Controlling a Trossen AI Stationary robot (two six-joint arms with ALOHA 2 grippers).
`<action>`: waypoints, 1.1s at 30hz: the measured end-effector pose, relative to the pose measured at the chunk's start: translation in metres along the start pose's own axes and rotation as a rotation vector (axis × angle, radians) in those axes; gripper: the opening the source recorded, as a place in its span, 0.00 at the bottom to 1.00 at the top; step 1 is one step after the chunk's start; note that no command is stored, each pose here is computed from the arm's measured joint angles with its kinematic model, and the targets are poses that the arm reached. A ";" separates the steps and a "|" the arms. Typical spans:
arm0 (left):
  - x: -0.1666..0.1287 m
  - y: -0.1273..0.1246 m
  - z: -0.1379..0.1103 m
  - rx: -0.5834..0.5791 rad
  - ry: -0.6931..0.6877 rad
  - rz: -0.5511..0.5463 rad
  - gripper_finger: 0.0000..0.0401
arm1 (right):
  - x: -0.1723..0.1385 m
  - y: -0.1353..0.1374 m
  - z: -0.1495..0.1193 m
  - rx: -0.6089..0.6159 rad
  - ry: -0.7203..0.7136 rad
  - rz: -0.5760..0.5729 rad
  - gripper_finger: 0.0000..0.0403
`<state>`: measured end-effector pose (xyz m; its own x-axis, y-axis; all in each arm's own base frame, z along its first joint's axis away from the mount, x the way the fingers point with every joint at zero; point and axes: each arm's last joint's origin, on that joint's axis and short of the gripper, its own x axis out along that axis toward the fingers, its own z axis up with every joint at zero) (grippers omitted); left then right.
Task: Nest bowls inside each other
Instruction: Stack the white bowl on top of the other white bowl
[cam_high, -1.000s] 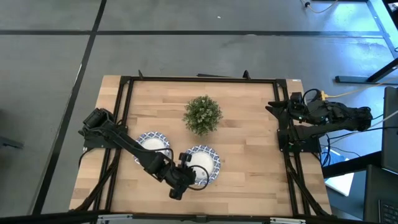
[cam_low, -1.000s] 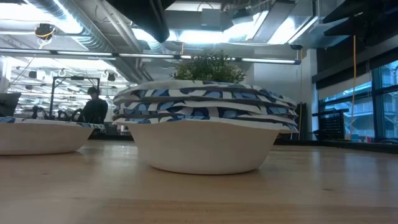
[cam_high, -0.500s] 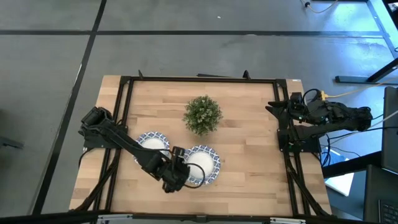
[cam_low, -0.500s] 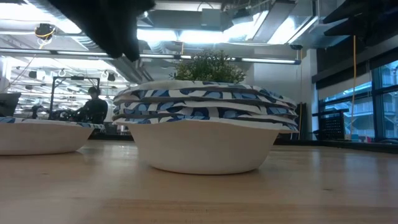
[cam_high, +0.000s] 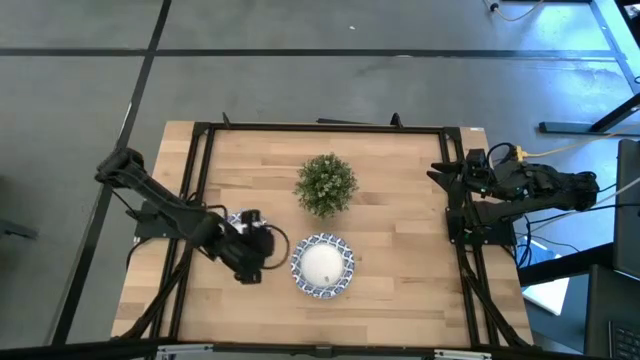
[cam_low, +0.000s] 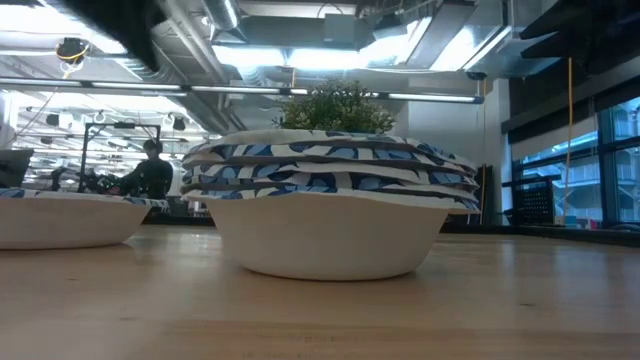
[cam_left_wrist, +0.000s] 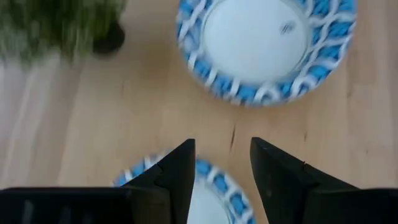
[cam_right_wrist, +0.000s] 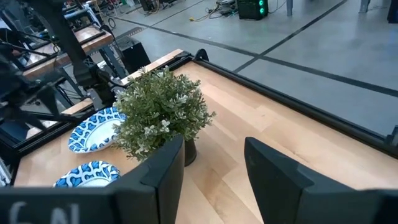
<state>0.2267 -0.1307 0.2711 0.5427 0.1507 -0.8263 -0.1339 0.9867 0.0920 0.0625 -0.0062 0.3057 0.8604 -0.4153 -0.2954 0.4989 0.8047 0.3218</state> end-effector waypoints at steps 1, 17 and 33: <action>0.000 0.003 -0.008 -0.028 0.010 0.001 0.37 | 0.000 0.000 0.000 0.000 0.000 0.000 0.42; 0.015 -0.014 -0.070 -0.212 0.036 -0.156 0.37 | 0.000 0.000 0.000 0.002 -0.001 -0.001 0.42; 0.015 -0.014 -0.072 -0.256 0.101 -0.193 0.37 | 0.000 0.000 0.000 0.003 -0.001 0.000 0.42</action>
<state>0.1769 -0.1469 0.2172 0.4953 -0.0572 -0.8669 -0.2472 0.9473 -0.2037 0.0626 -0.0062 0.3058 0.8604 -0.4157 -0.2948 0.4993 0.8034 0.3244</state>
